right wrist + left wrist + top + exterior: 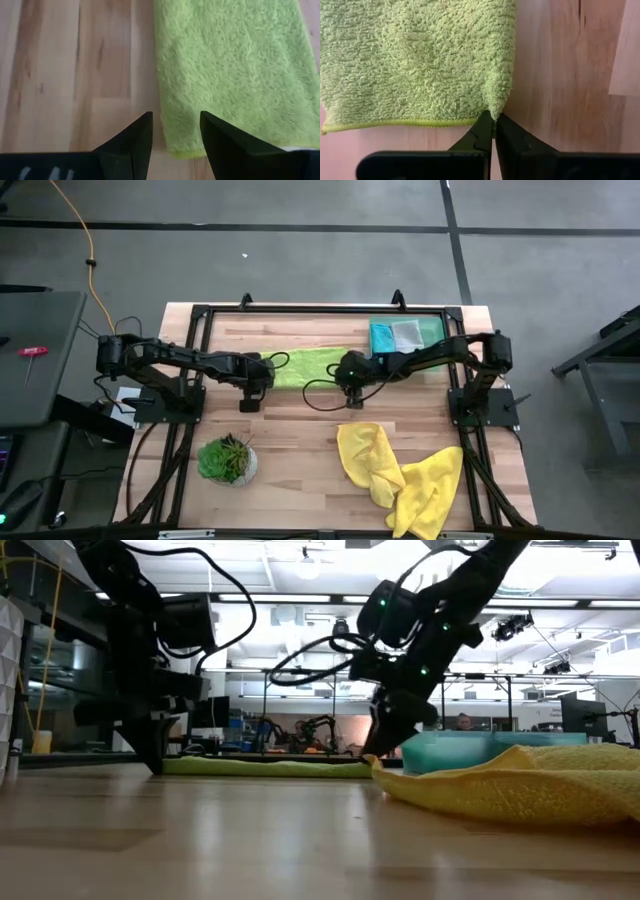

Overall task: Fold microfiber towels
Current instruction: Fold the green towel

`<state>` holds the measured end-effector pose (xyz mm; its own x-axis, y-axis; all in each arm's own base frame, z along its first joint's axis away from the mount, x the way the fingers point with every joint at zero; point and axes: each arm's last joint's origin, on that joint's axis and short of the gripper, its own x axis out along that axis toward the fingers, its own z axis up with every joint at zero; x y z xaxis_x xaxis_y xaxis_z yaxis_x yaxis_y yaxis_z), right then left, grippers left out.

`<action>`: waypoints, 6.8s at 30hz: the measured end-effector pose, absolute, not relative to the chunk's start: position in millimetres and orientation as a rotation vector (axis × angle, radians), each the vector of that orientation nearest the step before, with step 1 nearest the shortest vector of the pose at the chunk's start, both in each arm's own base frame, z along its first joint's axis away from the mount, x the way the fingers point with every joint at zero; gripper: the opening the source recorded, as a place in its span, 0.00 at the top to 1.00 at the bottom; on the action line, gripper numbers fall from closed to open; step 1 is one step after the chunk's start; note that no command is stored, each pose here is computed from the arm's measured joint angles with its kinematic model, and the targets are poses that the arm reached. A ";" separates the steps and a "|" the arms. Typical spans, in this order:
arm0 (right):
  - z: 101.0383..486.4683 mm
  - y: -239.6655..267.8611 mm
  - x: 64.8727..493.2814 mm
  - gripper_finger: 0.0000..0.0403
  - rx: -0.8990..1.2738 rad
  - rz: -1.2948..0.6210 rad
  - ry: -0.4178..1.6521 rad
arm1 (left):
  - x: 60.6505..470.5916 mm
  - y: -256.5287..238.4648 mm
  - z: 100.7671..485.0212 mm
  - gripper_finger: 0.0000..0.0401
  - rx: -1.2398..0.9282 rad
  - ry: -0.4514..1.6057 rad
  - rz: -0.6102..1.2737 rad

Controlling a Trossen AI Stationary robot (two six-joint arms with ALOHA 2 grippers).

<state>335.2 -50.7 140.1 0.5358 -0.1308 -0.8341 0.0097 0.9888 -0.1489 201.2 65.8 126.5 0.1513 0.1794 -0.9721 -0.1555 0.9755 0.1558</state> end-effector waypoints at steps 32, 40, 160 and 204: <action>126.1 -48.1 330.4 0.96 0.020 -0.119 1.097 | 204.2 63.5 126.8 1.00 -0.176 1.342 0.305; 135.4 -41.0 320.1 0.99 0.265 -0.121 1.146 | 210.0 40.7 127.1 1.00 -0.423 1.318 0.254; 181.3 -89.0 366.8 1.00 0.589 -0.540 0.638 | 205.2 78.1 120.0 1.00 -0.419 0.896 0.723; 121.1 18.0 357.2 1.00 0.700 -0.902 0.829 | 200.8 70.2 116.7 1.00 -0.555 0.970 0.682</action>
